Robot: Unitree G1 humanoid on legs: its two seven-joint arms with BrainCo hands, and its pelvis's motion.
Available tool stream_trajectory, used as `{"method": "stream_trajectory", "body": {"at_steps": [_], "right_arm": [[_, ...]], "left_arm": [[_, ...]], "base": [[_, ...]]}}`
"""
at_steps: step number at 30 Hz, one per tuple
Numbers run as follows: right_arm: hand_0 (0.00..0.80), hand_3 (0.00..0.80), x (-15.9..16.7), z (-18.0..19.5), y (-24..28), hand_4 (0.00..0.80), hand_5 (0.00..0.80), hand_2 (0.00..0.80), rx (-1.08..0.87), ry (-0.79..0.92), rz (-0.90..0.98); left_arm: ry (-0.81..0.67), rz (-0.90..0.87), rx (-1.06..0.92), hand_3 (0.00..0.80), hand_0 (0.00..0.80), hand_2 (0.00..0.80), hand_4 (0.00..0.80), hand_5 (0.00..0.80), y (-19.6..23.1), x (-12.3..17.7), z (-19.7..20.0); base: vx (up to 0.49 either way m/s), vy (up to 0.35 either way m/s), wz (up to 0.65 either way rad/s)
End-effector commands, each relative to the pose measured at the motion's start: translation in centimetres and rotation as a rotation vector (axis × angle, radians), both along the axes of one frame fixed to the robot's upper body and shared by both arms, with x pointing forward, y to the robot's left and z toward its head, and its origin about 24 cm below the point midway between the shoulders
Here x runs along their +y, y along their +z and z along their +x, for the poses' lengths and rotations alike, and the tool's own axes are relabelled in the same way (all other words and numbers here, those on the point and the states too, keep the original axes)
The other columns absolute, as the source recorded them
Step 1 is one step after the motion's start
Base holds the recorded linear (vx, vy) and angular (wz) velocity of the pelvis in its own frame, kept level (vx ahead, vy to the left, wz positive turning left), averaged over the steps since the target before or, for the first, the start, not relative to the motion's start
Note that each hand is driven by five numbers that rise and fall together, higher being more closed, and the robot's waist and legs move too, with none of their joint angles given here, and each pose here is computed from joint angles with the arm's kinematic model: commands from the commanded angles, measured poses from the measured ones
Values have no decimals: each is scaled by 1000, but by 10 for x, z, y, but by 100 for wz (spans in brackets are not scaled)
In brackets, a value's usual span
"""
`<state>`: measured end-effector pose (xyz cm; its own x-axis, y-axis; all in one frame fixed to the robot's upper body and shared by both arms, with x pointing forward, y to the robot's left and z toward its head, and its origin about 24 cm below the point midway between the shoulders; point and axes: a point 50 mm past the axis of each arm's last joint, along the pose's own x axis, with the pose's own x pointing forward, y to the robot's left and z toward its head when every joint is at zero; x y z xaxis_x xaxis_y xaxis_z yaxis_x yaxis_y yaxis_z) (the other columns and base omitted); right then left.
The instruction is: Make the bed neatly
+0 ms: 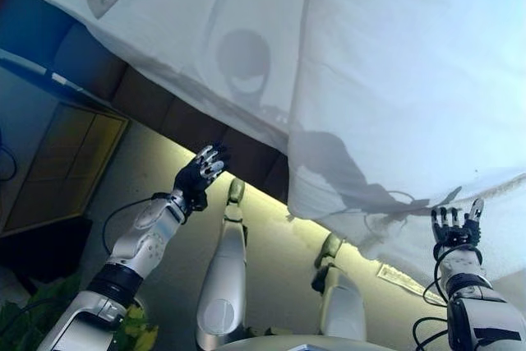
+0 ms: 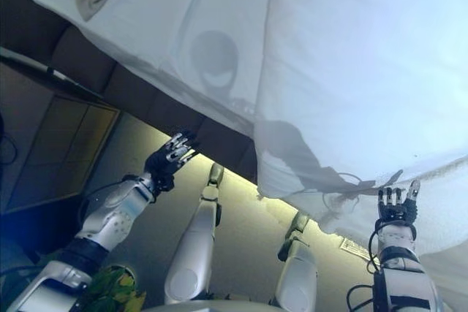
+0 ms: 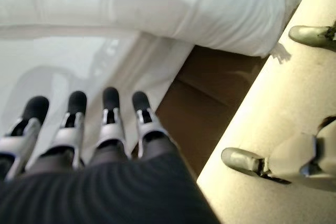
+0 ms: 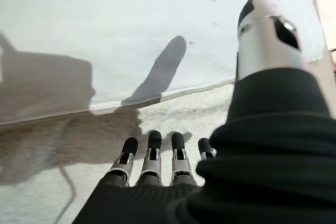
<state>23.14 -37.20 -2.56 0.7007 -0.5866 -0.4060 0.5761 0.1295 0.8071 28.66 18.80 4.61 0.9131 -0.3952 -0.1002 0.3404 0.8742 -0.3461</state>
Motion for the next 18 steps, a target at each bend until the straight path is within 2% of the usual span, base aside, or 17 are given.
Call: {"method": "stream_trajectory", "body": {"at_steps": [1, 18], "right_arm": [[0, 0, -38, -5, 36, 0, 0, 0, -106, -96, -94], [0, 0, -84, 9, 114, 0, 0, 0, -179, -216, -151]], "left_arm": [[-54, -66, -100, 0, 0, 0, 0, 0, 22, -9, 5], [-75, -93, -145, 0, 0, 0, 0, 0, 34, -9, 8]], "base": [[4, 52, 3], [16, 0, 7]]}}
